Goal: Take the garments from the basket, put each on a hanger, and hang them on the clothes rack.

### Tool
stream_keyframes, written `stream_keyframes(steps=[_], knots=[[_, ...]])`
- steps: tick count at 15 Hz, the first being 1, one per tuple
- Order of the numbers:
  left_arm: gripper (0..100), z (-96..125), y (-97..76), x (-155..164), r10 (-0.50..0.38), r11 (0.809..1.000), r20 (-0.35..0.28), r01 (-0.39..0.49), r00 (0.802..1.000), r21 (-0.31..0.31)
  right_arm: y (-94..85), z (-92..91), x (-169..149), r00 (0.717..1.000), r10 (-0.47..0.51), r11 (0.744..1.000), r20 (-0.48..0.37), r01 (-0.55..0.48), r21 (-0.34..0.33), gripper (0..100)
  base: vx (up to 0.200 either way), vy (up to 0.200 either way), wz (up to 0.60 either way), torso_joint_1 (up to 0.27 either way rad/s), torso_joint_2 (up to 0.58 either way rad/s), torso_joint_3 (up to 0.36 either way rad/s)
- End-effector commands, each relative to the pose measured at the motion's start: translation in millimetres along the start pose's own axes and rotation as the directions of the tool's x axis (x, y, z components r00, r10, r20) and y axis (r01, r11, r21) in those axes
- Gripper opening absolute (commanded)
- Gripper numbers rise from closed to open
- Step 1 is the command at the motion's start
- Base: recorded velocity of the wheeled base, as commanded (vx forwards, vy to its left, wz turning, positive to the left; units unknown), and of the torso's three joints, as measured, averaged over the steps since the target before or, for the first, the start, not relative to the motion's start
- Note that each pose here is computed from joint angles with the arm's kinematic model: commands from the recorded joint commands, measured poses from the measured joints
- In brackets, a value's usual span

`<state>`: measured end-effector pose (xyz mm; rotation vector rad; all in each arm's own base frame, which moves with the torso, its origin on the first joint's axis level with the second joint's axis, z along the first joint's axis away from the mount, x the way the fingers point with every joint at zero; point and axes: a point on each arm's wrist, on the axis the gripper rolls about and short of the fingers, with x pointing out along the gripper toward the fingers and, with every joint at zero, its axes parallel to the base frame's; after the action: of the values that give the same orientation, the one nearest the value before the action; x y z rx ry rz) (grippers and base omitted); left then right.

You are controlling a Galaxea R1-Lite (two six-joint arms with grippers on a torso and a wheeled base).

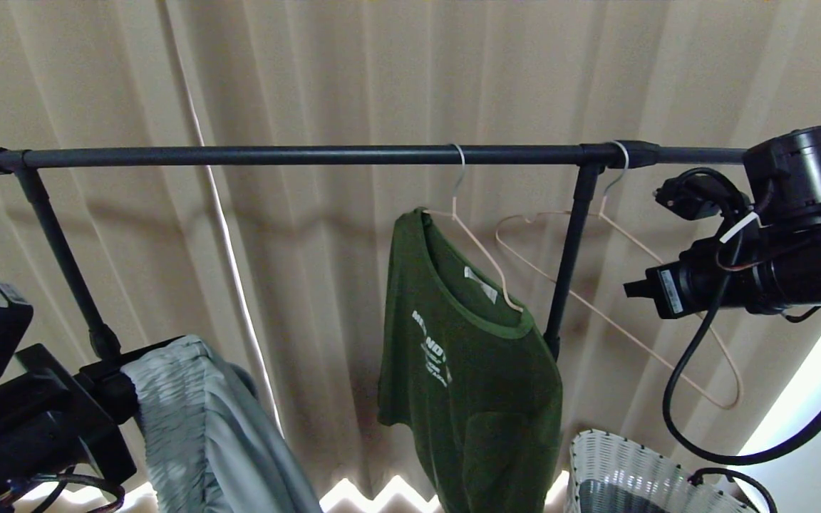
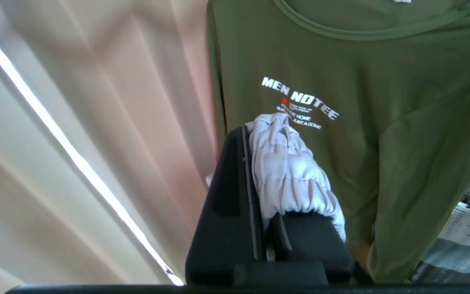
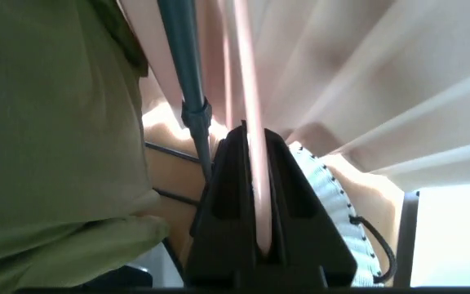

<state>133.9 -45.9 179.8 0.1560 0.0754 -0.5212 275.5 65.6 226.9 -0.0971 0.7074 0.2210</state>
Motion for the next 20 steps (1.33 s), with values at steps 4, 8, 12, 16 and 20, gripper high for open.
stream_keyframes(steps=[4,8,12,16,20], knots=[[0,-1.6,-0.2,0.2,-0.001,1.000,-0.007,0.001,1.000,0.000,-0.9,-5.6,-21.6,0.993,-0.007,1.000,0.118,0.007,-0.001,0,0.000,0.000,0.00,0.000,0.00,0.000],[0,-1.6,-0.2,0.2,-0.001,1.000,-0.007,0.001,1.000,0.000,-1.3,-5.6,-34.8,0.979,-0.009,1.000,0.203,0.009,0.001,0,0.000,0.000,0.00,0.000,0.00,0.000],[0,-3.3,-0.5,-0.2,-0.002,1.000,-0.013,0.002,1.000,0.005,-3.5,-29.1,-65.2,0.970,-0.050,0.999,0.236,0.048,0.015,0,0.000,0.000,0.00,0.000,0.00,0.000],[0,-3.7,-0.6,-0.3,-0.001,1.000,-0.014,0.001,1.000,0.010,-12.4,-46.0,-93.3,0.953,-0.097,0.995,0.286,0.087,0.047,0,0.000,0.000,0.00,0.000,0.00,0.000],[0,-3.7,-0.4,-0.3,0.001,1.000,-0.015,-0.001,1.000,0.010,-10.8,-71.0,-100.9,0.954,-0.097,0.995,0.282,0.089,0.043,0,0.000,0.000,0.00,0.000,0.00,0.000]])
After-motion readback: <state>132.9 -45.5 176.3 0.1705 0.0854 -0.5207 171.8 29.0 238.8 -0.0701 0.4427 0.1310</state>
